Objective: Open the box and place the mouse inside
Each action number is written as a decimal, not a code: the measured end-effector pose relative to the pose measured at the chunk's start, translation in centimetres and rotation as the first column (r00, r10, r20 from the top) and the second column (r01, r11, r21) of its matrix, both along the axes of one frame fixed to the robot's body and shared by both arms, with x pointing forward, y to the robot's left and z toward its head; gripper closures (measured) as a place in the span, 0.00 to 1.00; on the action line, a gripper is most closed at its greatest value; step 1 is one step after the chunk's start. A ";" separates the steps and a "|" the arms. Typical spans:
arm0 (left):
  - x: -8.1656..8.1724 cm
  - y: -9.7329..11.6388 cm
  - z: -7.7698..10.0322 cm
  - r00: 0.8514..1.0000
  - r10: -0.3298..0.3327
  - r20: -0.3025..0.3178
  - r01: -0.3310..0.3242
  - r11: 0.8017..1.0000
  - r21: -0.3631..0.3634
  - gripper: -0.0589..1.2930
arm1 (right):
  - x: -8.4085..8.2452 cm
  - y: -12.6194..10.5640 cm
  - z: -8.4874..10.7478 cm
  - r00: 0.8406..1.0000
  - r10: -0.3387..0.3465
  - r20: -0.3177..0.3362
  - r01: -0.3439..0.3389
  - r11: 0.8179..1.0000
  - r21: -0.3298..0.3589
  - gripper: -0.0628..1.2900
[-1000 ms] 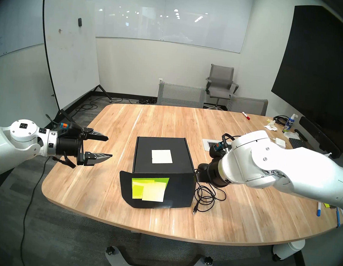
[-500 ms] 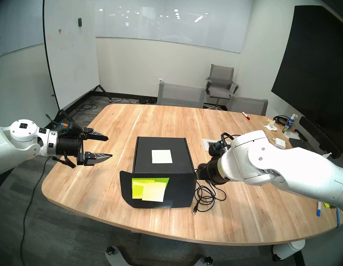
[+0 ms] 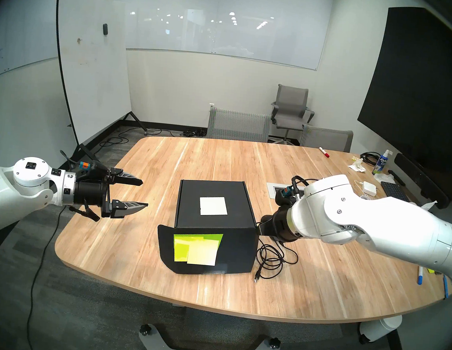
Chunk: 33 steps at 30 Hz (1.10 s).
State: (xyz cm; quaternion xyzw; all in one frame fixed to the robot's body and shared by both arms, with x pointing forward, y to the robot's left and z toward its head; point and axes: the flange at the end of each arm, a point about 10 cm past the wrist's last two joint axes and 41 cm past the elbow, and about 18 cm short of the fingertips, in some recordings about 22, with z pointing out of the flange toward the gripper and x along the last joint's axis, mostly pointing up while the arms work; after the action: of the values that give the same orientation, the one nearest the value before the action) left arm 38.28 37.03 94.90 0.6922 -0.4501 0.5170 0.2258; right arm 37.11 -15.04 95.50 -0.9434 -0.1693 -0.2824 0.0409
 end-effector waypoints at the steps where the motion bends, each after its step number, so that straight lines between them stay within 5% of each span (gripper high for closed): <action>1: 0.0 0.0 0.0 1.000 0.000 0.000 0.000 1.000 0.000 0.05 | 0.0 0.0 -0.1 1.000 -0.002 -0.002 0.002 1.000 -0.001 0.97; 25: 0.0 0.0 0.0 1.000 0.000 0.000 0.000 1.000 0.000 0.05 | -1.2 -2.2 -2.3 0.991 -0.086 -0.103 0.072 0.989 -0.127 0.97; 33: 0.0 0.0 0.0 1.000 0.000 0.000 0.000 1.000 0.000 0.05 | -0.6 -2.5 -2.3 0.995 -0.075 -0.068 0.065 0.988 -0.142 0.97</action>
State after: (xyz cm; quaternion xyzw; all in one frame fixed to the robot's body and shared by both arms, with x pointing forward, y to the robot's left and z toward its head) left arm 38.28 37.03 94.90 0.6922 -0.4501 0.5169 0.2260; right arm 36.47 -17.56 93.18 -0.9590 -0.1537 -0.2363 -0.0289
